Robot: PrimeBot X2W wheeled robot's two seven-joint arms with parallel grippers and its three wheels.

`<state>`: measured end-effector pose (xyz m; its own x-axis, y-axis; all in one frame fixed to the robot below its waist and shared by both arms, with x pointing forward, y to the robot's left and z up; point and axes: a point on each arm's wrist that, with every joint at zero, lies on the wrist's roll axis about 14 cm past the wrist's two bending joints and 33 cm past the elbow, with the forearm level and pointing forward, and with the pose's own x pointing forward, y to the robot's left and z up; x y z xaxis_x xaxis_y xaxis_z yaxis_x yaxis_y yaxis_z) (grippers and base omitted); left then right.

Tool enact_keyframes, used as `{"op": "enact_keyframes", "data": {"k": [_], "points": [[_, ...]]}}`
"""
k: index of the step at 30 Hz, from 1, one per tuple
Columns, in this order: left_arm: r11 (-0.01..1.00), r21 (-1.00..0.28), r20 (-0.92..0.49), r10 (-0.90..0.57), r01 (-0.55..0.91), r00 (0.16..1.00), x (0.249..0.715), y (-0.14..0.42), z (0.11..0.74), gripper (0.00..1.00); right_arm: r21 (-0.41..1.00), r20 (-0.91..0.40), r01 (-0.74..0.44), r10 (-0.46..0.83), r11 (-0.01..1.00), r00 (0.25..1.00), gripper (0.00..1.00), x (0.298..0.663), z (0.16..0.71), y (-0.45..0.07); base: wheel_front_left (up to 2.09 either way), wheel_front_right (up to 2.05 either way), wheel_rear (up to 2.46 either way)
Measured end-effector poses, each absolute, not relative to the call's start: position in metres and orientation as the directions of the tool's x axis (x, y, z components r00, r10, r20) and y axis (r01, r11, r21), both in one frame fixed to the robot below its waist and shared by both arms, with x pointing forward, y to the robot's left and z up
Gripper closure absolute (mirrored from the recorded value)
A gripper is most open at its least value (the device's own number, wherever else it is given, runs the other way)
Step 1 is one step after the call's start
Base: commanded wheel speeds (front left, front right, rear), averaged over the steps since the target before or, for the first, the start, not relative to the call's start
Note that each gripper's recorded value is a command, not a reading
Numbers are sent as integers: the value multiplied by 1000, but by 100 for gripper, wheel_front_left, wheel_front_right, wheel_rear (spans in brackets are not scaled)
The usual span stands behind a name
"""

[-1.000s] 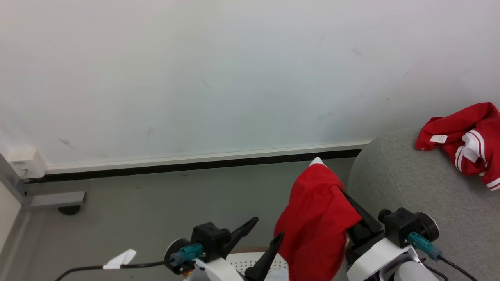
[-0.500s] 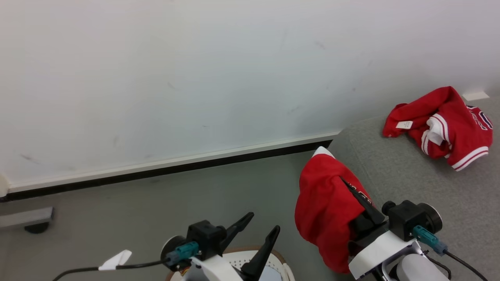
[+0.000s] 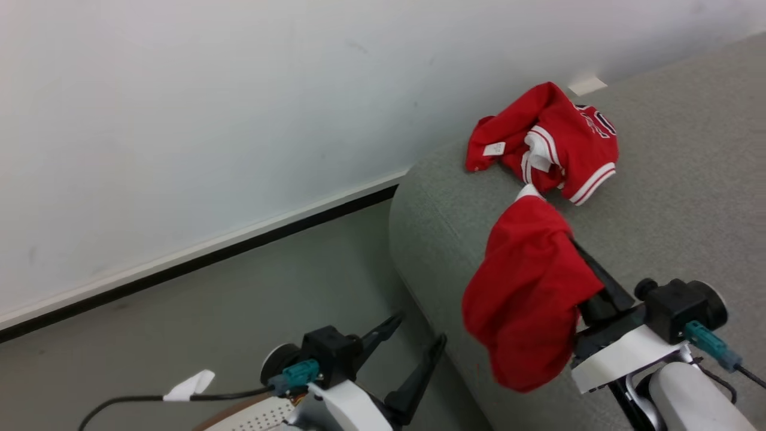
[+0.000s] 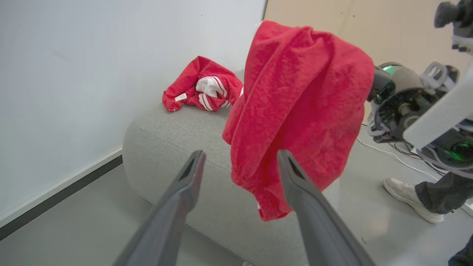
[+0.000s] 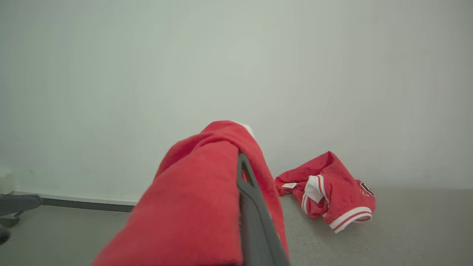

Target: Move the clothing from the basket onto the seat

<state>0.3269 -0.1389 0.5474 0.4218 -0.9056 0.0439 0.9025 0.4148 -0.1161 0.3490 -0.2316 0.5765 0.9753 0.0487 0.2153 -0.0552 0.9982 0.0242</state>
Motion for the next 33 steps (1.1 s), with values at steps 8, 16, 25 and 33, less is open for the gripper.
{"op": "enact_keyframes", "data": {"k": [8, 16, 25, 33], "points": [[279, -146, 35, -957, 949, 287, 321, -175, 537, 0, 25, 189, 128, -130, 991, 973, 100, 326, 566, -289, 0, 0, 0], [238, -165, 26, -969, 957, 245, 322, -184, 528, 0, 37, 187, 211, -214, 977, 959, 100, 317, 565, -312, 0, 0, 0], [236, -143, 24, -970, 961, 242, 361, -184, 522, 0, 32, 256, 261, -261, 965, 931, 100, 387, 602, -349, 0, 0, 0], [277, -144, 22, -959, 950, 283, 407, -173, 504, 0, 42, 247, 316, -316, 948, 916, 100, 473, 612, -391, 0, 0, 0]]}}
